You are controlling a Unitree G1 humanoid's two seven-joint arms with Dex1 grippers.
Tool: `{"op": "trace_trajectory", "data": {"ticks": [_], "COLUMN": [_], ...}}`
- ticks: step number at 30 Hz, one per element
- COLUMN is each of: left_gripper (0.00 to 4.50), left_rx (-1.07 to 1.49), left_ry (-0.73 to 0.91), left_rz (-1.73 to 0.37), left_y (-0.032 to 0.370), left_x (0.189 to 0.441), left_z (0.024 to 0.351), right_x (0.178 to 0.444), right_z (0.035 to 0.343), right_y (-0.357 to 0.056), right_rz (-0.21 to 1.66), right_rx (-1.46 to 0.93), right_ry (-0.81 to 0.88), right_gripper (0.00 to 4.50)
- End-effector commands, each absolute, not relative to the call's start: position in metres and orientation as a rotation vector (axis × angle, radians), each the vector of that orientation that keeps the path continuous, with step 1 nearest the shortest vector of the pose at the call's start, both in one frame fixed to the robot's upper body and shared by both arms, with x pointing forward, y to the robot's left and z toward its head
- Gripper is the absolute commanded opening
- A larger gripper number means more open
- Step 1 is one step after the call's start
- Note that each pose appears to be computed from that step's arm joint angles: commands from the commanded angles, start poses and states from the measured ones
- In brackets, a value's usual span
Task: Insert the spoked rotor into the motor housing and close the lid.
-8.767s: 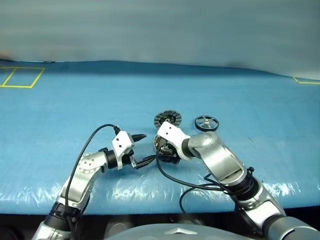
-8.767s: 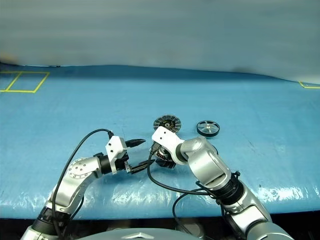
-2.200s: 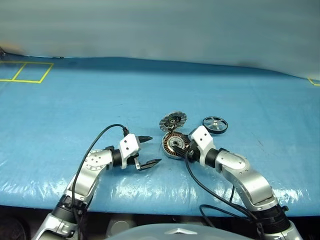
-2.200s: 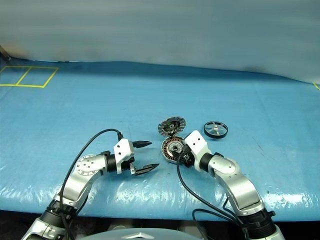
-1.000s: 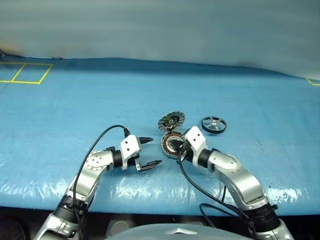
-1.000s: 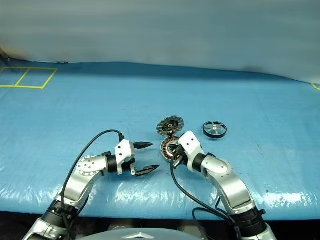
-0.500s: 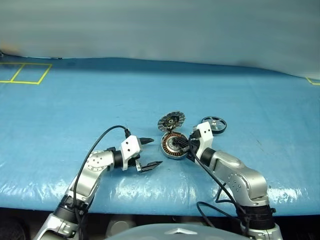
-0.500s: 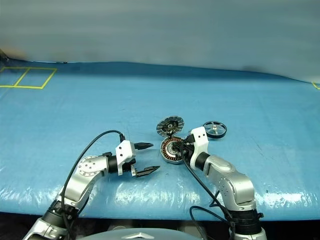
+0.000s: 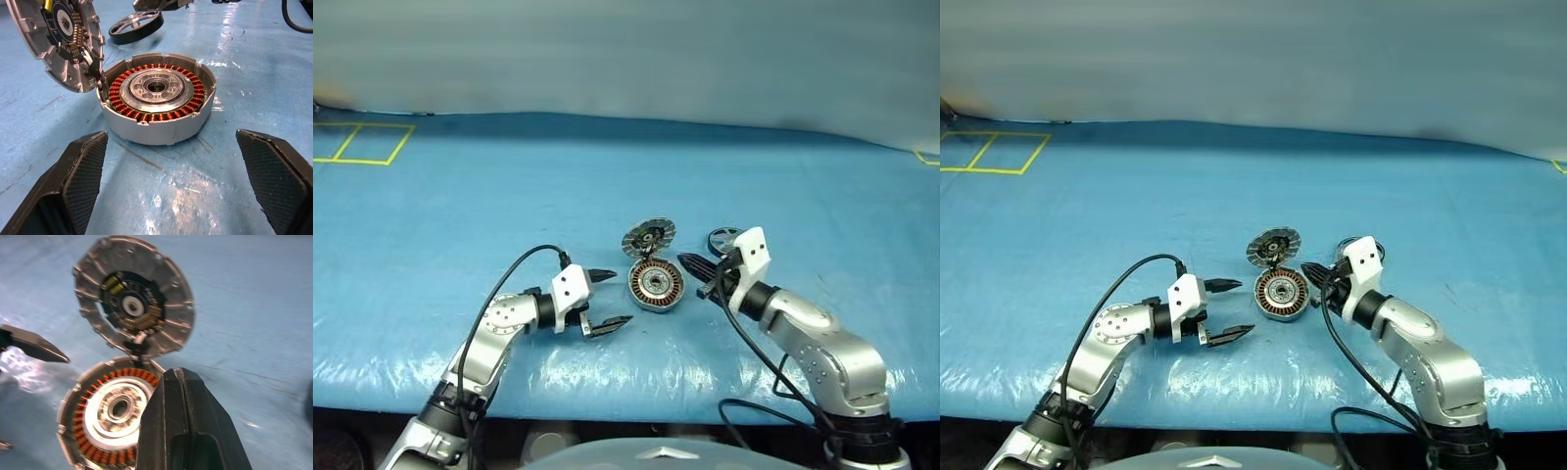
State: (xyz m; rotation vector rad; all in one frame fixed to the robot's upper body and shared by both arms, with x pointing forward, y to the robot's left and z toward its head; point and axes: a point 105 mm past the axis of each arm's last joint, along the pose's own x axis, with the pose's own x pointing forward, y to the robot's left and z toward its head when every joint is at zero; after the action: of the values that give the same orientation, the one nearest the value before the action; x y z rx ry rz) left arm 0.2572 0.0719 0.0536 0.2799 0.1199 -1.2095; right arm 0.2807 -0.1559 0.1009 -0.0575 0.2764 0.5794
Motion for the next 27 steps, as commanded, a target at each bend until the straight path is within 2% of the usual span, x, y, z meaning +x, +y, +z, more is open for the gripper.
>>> {"op": "trace_trajectory", "data": {"ticks": [1,2,5,9,16,19,22,27], "left_gripper": [4.5,4.5,4.5,4.5,4.5,4.5,4.5,4.5], "left_rx": [0.279,0.278,0.279,0.276,0.254,0.257,0.248,0.245], "left_ry": [0.056,0.055,0.049,0.041,0.031,0.03,0.028,0.041], "left_rz": [-1.232,-1.234,-1.241,-1.246,-1.232,-1.219,-1.204,-1.202], "left_y": [0.066,0.066,0.063,0.06,0.06,0.06,0.061,0.062], "left_x": [0.257,0.257,0.258,0.259,0.258,0.258,0.257,0.253], "left_z": [0.069,0.069,0.07,0.071,0.074,0.074,0.075,0.073], "right_x": [0.299,0.303,0.317,0.331,0.338,0.344,0.34,0.338], "right_z": [0.131,0.134,0.137,0.135,0.13,0.138,0.153,0.148], "right_y": [-0.177,-0.181,-0.187,-0.192,-0.204,-0.209,-0.196,-0.2], "right_rz": [0.473,0.451,0.433,0.423,0.491,0.483,0.566,0.559], "right_rx": [-0.192,-0.212,-0.291,-0.391,-0.553,-0.584,-0.554,-0.581], "right_ry": [0.177,0.174,0.202,0.269,0.405,0.395,0.338,0.356], "right_gripper": [0.02,0.02,0.59,1.92,4.16,4.16,4.16,4.16]}}
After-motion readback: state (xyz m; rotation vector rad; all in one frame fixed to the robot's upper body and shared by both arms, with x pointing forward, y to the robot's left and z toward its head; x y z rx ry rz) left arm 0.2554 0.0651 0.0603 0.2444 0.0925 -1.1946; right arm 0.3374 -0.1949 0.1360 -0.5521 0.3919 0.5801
